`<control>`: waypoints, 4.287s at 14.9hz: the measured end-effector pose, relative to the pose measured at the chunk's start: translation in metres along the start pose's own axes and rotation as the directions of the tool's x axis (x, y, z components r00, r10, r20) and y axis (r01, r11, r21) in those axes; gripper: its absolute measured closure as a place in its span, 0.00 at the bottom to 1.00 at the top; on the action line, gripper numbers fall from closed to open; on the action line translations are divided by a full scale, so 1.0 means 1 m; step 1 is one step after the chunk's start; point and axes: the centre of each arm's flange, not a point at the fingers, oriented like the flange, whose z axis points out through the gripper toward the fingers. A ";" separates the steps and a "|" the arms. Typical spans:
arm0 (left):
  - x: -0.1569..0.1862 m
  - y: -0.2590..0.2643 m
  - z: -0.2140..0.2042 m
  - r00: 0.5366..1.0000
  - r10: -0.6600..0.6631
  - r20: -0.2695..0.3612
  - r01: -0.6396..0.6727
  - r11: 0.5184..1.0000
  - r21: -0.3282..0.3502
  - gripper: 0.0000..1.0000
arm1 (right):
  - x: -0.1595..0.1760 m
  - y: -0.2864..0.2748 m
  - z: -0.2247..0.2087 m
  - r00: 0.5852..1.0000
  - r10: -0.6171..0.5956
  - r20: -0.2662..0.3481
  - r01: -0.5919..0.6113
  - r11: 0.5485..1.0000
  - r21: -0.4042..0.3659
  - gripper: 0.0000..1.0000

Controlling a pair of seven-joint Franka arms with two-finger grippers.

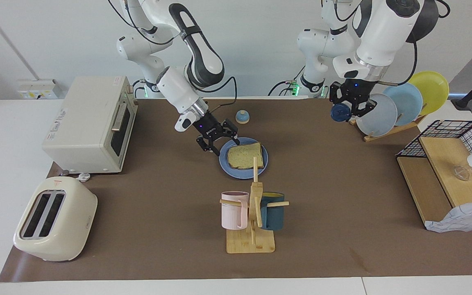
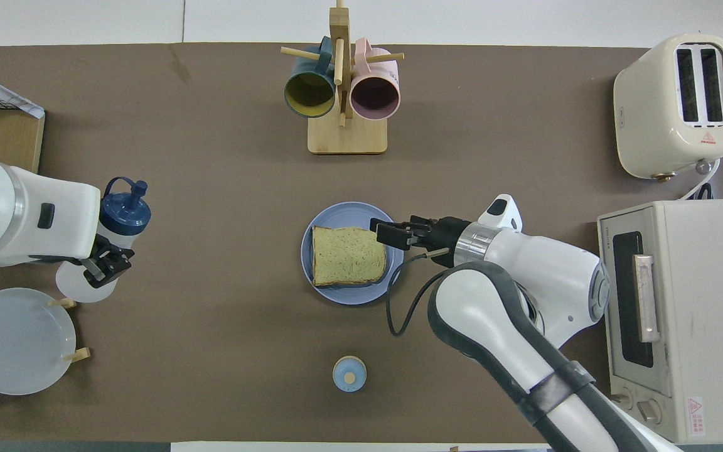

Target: Put bread on plate and add seasoning

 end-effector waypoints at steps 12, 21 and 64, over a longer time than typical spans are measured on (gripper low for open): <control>0.025 0.076 -0.010 0.977 0.209 0.050 -0.207 0.978 -0.037 0.58 | 0.080 -0.023 -0.119 0.976 0.091 0.199 -0.099 0.995 0.033 0.00; 0.035 0.108 -0.012 0.894 0.443 0.060 -0.441 0.896 -0.054 0.60 | 0.075 -0.180 -0.166 0.927 0.301 0.222 -0.322 0.945 0.061 0.03; 0.038 0.130 -0.008 0.905 0.414 -0.101 -0.423 0.901 -0.097 0.61 | 0.003 -0.299 -0.126 0.971 0.161 0.174 -0.174 0.983 0.062 0.56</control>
